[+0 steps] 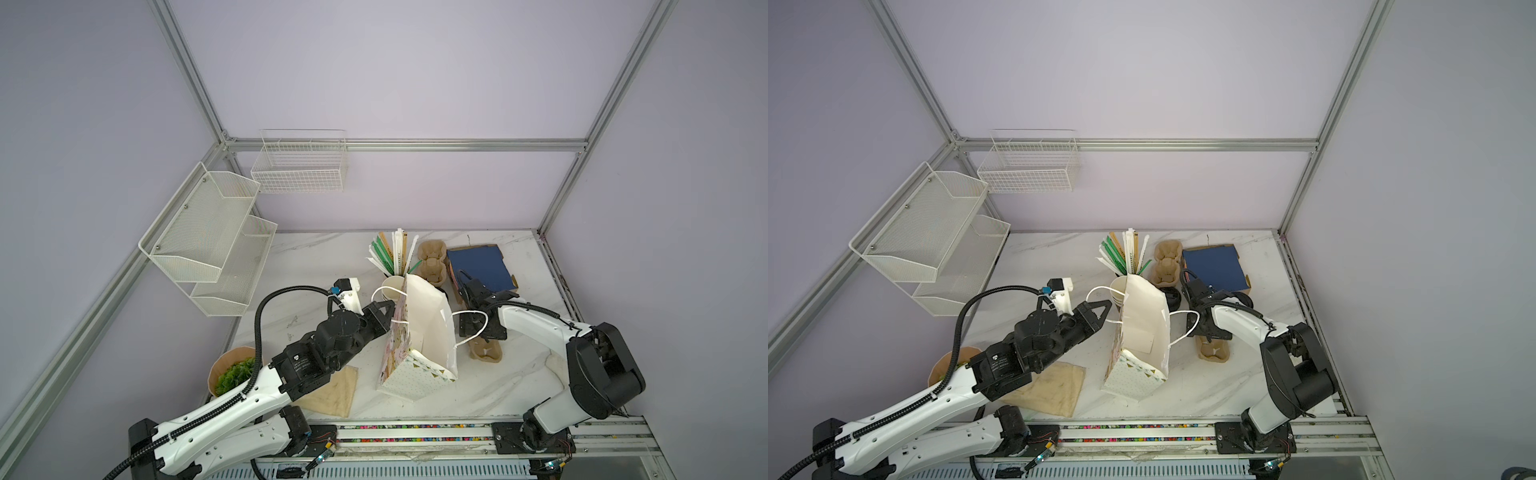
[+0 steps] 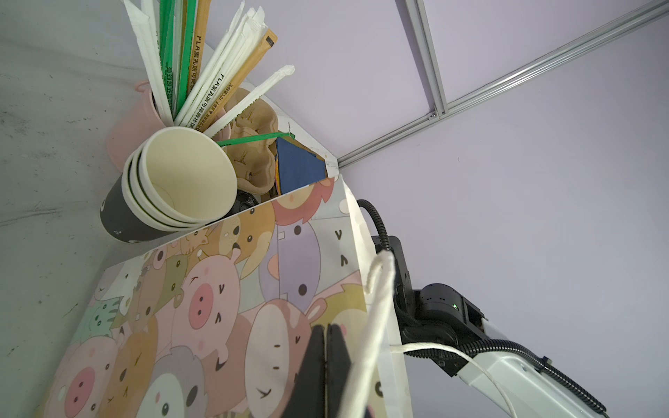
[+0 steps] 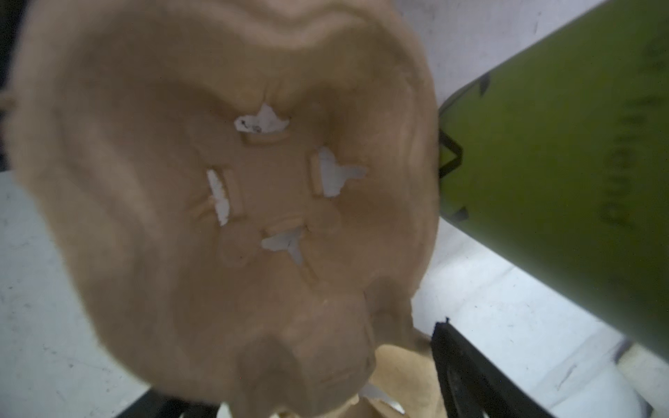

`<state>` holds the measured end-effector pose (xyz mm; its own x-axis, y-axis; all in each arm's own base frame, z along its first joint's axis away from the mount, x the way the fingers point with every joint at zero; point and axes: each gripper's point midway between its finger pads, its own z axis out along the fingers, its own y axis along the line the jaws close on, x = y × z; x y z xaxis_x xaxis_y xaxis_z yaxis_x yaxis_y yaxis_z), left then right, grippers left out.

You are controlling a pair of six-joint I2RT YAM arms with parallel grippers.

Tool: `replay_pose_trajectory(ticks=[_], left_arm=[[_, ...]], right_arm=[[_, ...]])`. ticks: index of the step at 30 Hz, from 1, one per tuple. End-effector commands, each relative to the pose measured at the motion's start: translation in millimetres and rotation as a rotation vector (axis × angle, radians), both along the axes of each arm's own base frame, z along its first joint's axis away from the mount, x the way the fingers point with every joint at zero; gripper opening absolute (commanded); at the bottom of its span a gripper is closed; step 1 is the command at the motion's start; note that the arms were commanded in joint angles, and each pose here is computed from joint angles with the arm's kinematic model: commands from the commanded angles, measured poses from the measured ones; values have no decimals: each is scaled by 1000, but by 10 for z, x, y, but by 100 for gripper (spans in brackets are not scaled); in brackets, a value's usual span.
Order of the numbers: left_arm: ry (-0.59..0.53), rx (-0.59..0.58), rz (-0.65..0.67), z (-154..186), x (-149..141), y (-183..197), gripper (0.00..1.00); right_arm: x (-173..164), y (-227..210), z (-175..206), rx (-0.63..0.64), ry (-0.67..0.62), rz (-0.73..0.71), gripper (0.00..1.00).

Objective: Pack a coffee takeout order
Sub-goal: Place the takeout bag at the center of the table.

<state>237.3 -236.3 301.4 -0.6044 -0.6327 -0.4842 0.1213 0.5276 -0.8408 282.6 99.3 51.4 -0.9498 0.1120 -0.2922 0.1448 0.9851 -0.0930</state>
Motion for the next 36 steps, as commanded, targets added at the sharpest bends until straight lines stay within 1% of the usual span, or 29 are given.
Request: replay_pose_trajectory(ticks=[1,3,7,11,16,23,27,31,36], left_arm=[[-8,-10,20,-79,13,30,0],[-10,-11,22,-83,19,28,0],[-8,-10,15,-92,24,5,0],[-4,-2,18,-113,22,17,0],[3,-1,16,-145,15,17,0],[16,-9,16,-206,17,3,0],[22,-12,6,-228,23,-41,0],[22,-19,5,-221,21,-43,0],[-9,-18,21,-95,8,38,0]], right_arm=[[16,-40,80,-21,-21,-10,89],[29,-44,128,-14,-44,-17,89],[26,-45,128,-18,-36,-16,90],[32,-4,173,11,-50,2,90],[27,22,120,12,-26,14,90],[39,124,267,91,-76,39,88],[49,138,281,98,-89,50,86],[38,99,242,76,-73,34,86],[39,10,253,30,-71,-3,87]])
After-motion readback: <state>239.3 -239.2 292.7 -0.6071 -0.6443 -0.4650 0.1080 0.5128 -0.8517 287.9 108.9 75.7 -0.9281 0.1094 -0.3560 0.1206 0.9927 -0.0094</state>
